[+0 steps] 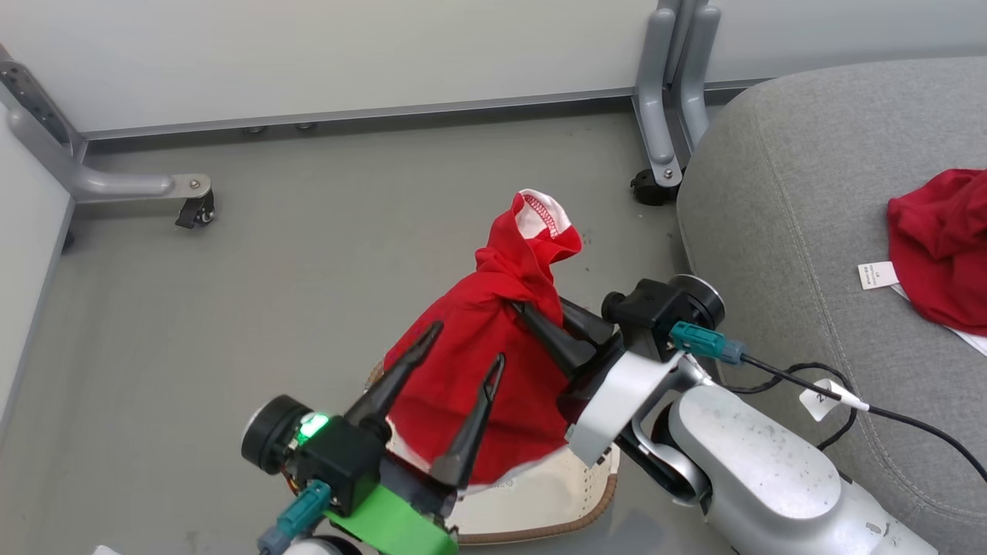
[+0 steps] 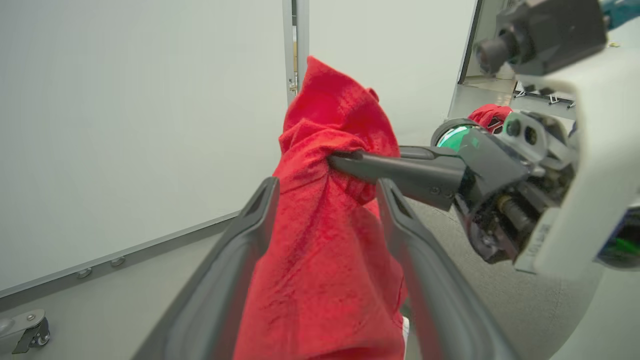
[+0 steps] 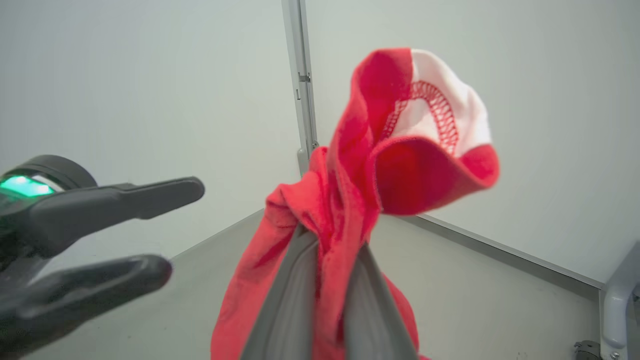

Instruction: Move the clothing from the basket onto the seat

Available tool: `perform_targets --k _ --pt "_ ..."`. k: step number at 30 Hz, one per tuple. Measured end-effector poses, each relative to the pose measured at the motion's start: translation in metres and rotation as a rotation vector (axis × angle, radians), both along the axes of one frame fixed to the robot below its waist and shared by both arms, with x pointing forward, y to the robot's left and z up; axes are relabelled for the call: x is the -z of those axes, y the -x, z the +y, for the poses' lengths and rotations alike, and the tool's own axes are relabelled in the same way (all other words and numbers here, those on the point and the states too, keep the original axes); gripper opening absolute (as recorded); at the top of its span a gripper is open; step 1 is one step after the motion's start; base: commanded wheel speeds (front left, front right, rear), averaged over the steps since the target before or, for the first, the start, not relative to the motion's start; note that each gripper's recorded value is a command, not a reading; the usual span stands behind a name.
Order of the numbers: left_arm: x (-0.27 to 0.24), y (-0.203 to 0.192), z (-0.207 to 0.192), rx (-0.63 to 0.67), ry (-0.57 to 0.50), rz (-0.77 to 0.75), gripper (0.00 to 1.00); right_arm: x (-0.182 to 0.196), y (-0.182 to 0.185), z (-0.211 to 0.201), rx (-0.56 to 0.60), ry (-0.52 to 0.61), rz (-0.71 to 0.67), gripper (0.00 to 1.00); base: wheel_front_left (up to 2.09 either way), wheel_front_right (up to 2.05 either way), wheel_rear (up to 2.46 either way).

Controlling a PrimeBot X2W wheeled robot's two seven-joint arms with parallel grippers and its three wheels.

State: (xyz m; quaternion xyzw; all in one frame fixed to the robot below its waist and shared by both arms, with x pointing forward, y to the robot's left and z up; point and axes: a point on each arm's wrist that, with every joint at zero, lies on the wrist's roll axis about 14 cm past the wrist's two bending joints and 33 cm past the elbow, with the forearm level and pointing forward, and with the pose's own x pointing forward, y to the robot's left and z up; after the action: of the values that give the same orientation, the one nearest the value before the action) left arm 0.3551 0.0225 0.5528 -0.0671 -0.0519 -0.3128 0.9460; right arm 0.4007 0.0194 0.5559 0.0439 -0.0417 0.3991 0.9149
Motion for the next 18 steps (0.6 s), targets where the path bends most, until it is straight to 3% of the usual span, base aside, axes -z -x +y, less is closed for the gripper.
perform_targets --k 18 --pt "0.028 0.014 -0.01 0.056 -0.062 0.087 1.0 0.014 -0.016 -0.02 0.08 0.01 0.03 0.0 0.0 0.0 0.0"
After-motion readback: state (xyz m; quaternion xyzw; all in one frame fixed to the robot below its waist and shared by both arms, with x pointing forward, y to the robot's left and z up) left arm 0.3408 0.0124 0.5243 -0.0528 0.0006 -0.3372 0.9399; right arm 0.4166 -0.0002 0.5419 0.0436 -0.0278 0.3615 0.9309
